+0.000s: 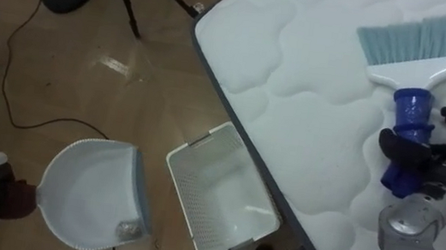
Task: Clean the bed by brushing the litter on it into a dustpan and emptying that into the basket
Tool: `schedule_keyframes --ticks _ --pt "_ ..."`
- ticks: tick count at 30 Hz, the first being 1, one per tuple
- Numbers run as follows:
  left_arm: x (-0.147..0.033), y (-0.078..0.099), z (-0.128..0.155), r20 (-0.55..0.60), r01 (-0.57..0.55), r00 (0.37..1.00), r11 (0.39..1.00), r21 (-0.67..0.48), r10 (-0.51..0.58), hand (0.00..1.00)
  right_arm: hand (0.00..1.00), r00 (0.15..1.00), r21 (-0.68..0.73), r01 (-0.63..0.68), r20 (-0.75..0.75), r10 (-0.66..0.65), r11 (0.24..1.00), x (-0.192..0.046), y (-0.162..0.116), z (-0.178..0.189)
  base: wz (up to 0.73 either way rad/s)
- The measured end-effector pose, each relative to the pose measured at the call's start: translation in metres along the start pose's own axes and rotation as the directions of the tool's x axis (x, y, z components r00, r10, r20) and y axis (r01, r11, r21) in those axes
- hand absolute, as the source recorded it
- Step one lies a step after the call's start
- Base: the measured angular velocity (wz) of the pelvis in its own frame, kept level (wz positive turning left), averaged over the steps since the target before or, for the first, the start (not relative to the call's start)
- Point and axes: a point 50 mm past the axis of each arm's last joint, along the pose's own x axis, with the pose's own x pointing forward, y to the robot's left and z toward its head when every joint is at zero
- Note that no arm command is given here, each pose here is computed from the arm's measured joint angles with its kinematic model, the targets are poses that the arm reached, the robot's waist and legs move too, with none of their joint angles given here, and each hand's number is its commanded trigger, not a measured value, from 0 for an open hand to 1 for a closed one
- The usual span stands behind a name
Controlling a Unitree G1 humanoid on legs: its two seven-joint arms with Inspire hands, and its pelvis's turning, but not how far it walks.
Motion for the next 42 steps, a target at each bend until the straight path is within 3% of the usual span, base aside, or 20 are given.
schedule_keyframes --ticks 4,14,19,24,32,42 --pt "0.0 -0.004 -0.002 -0.004 -0.006 1.0 1.0 0.002 0.006 1.0 0.0 1.0 -0.001 0.003 0.001 -0.003 1.0 -0.001 0.0 0.0 -0.03" --pt "-0.004 -0.036 -0.015 -0.034 0.022 0.999 1.0 0.014 -0.021 1.0 0.0 1.0 -0.004 0.016 0.002 -0.016 1.0 -0.002 0.0 -0.001 0.0" --pt "-0.007 -0.042 -0.015 -0.023 0.023 0.999 1.0 0.02 -0.022 1.0 0.0 1.0 -0.005 0.021 0.0 -0.021 1.0 -0.002 -0.001 -0.002 0.0" --pt "-0.005 -0.028 -0.01 -0.01 -0.012 1.0 1.0 0.021 0.012 1.0 0.0 1.0 0.002 0.027 0.004 -0.027 1.0 0.0 -0.003 -0.001 0.02" --pt "-0.007 0.018 -0.017 -0.019 -0.125 0.992 0.991 0.053 0.126 1.0 0.0 0.998 0.01 0.035 0.044 -0.035 0.999 0.003 -0.007 0.004 0.0" --pt "-0.006 0.018 -0.015 -0.006 -0.171 0.985 0.985 0.032 0.171 1.0 0.0 0.998 0.005 0.023 0.058 -0.023 1.0 0.002 -0.007 0.003 -0.06"
